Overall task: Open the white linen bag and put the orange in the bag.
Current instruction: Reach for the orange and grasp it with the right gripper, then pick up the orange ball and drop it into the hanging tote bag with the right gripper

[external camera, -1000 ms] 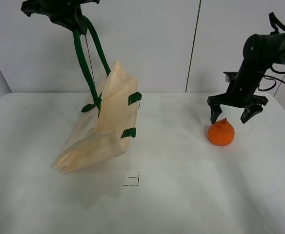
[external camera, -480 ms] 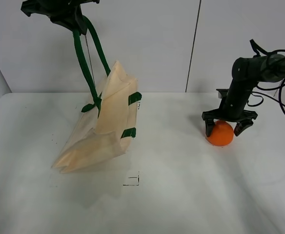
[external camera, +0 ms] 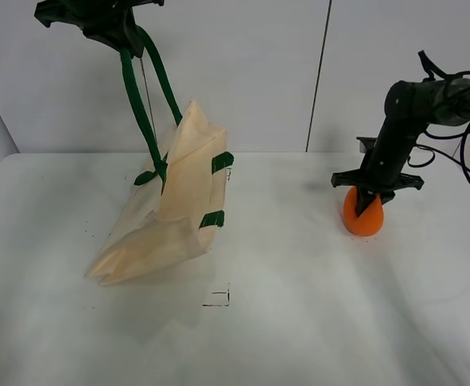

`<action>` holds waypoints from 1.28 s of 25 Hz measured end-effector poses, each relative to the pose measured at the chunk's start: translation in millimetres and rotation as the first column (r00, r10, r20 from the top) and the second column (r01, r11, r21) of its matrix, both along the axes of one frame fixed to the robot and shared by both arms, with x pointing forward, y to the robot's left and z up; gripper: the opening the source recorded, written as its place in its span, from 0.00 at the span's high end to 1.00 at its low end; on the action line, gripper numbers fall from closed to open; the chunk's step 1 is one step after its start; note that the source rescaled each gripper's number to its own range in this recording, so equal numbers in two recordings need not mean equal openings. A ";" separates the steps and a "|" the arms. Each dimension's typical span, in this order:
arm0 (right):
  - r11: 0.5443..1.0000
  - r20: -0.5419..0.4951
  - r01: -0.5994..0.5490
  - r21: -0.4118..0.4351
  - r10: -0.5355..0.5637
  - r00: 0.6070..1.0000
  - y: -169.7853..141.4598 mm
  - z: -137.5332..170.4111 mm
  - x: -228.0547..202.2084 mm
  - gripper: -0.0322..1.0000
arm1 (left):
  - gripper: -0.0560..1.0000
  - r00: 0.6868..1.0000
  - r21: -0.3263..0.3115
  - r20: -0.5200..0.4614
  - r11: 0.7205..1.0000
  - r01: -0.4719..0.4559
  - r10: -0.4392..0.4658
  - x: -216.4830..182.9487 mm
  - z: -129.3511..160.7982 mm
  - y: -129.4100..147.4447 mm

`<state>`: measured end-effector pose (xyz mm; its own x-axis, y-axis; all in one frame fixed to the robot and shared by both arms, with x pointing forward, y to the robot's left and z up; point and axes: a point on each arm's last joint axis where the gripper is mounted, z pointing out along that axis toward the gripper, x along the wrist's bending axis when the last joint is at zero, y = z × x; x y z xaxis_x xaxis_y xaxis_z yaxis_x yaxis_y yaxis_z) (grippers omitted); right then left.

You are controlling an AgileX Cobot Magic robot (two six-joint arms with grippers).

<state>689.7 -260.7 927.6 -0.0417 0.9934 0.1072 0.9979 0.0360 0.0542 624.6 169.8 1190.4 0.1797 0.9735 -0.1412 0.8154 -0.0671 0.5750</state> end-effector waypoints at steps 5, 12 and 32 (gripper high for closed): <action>0.990 0.146 -0.017 0.139 -0.003 0.989 12.3 73.7 10.6 0.97 | 0.95 1.000 0.000 0.000 1.000 0.000 0.000 0.0 0.0 0.0; 0.941 0.341 -0.073 0.332 -0.047 0.939 33.6 154.8 10.3 0.97 | 0.95 1.000 -0.004 0.013 1.000 0.000 0.000 -3.9 5.6 1.3; 0.841 0.415 -0.377 0.389 0.205 0.886 239.2 103.8 -24.4 0.97 | 0.95 1.000 -0.007 0.023 1.000 0.001 -0.001 -6.7 9.6 2.2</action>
<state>665.3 -21.5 1031.4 -0.4401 0.7727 0.4574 0.8562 0.2078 0.4729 617.9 172.0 1200.0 0.1837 0.9724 -0.1438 0.8021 -0.0637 0.5938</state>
